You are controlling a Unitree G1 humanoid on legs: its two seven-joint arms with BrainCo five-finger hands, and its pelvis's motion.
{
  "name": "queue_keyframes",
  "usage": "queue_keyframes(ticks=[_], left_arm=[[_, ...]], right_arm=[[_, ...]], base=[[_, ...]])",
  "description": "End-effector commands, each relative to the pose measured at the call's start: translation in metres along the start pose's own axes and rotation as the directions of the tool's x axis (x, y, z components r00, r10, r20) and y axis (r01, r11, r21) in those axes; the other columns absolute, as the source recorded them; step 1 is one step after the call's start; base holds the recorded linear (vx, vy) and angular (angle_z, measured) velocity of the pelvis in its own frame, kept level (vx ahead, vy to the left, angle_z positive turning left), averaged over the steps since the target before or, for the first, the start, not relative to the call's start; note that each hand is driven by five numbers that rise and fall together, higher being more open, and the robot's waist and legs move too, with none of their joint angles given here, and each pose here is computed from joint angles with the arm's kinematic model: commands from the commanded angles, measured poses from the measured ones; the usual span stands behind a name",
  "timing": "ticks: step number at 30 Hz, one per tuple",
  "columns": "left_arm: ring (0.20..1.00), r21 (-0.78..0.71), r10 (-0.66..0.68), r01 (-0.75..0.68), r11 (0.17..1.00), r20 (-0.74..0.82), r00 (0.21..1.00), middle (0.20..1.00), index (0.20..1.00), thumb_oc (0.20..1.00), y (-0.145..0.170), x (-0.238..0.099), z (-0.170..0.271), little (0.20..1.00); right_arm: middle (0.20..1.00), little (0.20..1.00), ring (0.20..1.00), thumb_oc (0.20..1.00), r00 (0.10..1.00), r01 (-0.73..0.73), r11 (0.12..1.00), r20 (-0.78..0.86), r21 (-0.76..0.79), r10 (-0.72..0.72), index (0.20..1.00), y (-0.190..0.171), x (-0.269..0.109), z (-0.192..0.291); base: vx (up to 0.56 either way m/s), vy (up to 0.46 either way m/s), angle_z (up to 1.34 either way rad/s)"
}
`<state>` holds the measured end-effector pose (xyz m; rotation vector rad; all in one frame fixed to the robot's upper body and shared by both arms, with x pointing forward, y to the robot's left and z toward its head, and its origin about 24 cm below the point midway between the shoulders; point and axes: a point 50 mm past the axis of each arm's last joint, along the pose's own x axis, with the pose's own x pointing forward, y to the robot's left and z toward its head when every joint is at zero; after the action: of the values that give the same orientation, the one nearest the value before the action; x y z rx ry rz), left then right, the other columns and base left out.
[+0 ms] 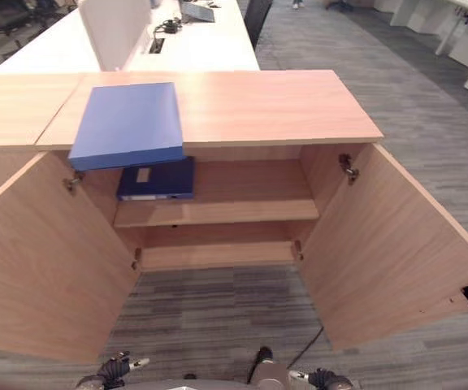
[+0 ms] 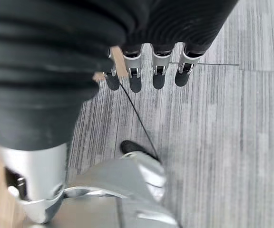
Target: Put the empty folder in the office cabinet
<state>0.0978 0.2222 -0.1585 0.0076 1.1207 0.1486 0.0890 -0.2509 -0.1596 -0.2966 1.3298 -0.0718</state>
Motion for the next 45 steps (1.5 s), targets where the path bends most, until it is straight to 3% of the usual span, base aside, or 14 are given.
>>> queue_keyframes(ticks=[1,5,11,23,37,43,45], left_arm=[[1.000,-0.016,-0.027,0.029,0.999,0.082,0.996,1.000,1.000,1.000,-0.005,0.003,0.023,1.000],[1.000,-0.006,-0.055,0.056,0.998,0.080,0.995,1.000,1.000,1.000,-0.011,0.002,0.021,1.000],[1.000,-0.007,-0.122,0.126,0.992,0.215,0.969,1.000,1.000,1.000,-0.024,-0.003,0.053,1.000],[1.000,0.013,-0.145,0.145,0.989,0.229,0.963,1.000,1.000,1.000,-0.017,-0.009,0.052,1.000],[1.000,0.041,0.018,-0.024,0.999,0.143,0.990,1.000,1.000,1.000,0.005,-0.003,0.036,1.000],[1.000,-0.008,0.091,-0.094,0.996,0.352,0.932,1.000,1.000,1.000,0.031,-0.025,0.069,1.000],[1.000,-0.095,0.178,-0.151,0.984,0.431,0.885,1.000,1.000,1.000,0.051,-0.041,0.077,1.000]], right_arm=[[1.000,1.000,1.000,1.000,1.000,-0.030,0.997,-0.011,-0.073,0.029,1.000,0.010,0.001,0.004],[1.000,1.000,1.000,1.000,0.999,-0.033,0.996,-0.013,-0.085,0.032,1.000,0.011,0.001,0.003],[1.000,1.000,1.000,1.000,1.000,0.009,0.996,0.019,-0.094,-0.007,1.000,-0.001,0.001,0.015],[1.000,1.000,1.000,1.000,0.999,0.022,0.996,-0.043,-0.092,-0.026,1.000,-0.011,-0.001,-0.006],[1.000,1.000,1.000,1.000,1.000,-0.010,0.991,-0.027,-0.131,0.006,1.000,0.006,0.000,0.000],[1.000,1.000,1.000,1.000,1.000,0.010,0.994,-0.018,-0.108,-0.012,1.000,0.005,0.000,0.002],[1.000,1.000,1.000,1.000,1.000,0.008,0.996,-0.012,-0.093,-0.009,1.000,0.007,0.001,0.003]], base=[[0.27,-0.216,0.23],[0.17,-0.200,0.08],[0.02,-0.177,0.17],[0.15,0.109,-0.02],[0.04,0.049,0.01],[-0.03,-0.039,0.16],[-0.07,-0.089,0.31]])
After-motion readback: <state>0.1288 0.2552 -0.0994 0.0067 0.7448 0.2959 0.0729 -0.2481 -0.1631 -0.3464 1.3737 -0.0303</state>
